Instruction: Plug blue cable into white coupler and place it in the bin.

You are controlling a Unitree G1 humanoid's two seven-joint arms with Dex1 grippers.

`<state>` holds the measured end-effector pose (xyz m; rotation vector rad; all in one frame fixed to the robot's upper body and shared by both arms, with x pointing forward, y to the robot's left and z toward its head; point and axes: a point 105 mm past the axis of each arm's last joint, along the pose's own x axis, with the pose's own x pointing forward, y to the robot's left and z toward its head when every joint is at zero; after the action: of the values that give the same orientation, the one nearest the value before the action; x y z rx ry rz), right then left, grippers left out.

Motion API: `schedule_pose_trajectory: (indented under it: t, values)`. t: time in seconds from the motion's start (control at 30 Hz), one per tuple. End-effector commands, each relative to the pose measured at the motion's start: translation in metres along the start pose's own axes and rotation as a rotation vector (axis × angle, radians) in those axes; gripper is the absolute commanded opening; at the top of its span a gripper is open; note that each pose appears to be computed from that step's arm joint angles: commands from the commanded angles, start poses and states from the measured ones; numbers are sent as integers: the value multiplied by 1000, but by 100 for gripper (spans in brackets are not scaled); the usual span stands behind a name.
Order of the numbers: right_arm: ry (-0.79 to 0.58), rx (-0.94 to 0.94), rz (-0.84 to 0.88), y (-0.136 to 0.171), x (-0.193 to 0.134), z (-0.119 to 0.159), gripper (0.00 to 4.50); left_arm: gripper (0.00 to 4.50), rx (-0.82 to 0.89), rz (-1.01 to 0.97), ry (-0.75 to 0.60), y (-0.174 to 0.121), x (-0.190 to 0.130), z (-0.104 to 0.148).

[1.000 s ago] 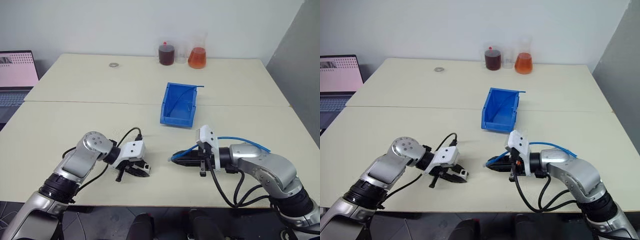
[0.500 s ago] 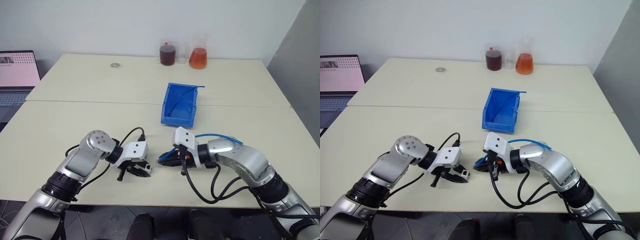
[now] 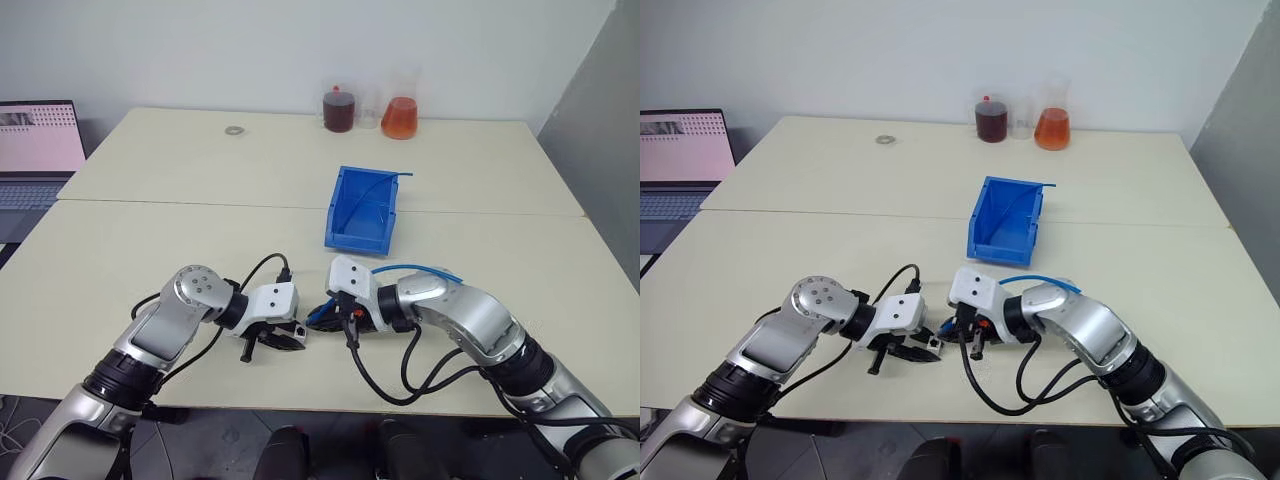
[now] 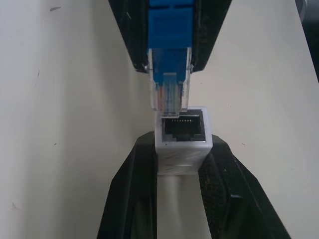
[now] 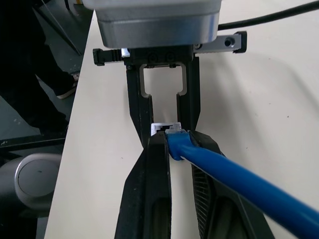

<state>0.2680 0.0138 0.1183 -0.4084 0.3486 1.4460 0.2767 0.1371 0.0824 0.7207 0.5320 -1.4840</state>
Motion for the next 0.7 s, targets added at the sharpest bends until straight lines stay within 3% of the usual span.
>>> schedule_pose_trajectory:
  t: [0.03,0.7]
  values:
    - [-12,-52,18,2,2,10,25,80,-43,9,45,-2,4,-13]
    - [47,-126,71,2,5,13,25,80,-57,33,62,1,9,-20]
